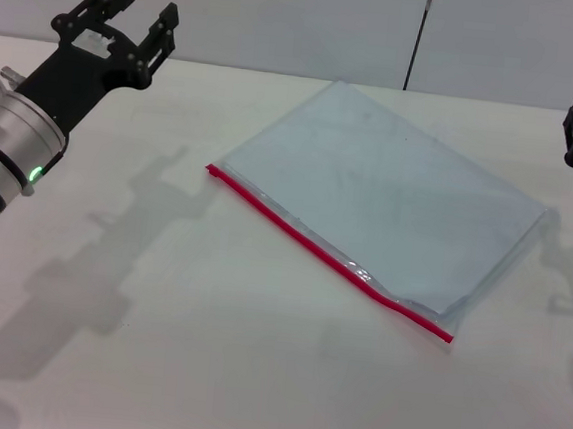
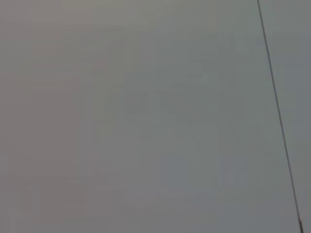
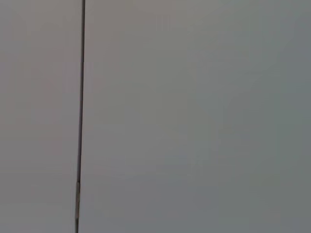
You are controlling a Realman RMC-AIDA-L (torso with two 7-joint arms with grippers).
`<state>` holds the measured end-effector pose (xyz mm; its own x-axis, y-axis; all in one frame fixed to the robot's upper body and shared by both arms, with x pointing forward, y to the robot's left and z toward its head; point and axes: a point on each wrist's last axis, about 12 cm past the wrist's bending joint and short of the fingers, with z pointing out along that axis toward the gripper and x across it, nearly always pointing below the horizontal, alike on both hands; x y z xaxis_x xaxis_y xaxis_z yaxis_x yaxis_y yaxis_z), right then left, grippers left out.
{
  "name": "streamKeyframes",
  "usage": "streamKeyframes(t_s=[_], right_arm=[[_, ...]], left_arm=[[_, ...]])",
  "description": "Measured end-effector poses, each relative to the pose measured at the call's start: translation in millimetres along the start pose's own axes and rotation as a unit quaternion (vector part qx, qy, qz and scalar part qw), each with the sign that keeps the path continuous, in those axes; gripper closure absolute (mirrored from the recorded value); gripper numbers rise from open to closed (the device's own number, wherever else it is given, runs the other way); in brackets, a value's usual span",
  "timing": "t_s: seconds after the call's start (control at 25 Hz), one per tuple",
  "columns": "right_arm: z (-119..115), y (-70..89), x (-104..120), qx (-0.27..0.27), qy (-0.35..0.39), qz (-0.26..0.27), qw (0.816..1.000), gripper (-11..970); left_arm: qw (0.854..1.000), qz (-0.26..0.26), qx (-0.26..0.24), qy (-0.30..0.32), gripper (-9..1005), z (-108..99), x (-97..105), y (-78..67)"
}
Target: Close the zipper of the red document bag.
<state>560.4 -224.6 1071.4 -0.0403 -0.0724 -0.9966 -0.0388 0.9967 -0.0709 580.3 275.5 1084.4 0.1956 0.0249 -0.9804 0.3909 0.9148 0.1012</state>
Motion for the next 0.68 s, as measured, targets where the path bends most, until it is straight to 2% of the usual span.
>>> streamKeyframes(t_s=[0.52,0.68], right_arm=[[2.4,-7.8,4.1,0.016,-0.006,0.013,1.000,448],[-1.6,-12.8,7.5,0.031,-0.025,0.018,0.999,448]], left_arm=[[1.000,0.004,-0.001,-0.001,451,0.2,-0.3,0.8],[0.999,-0.001,-0.035,-0.014,457,-9.1,-2.0,12.5]])
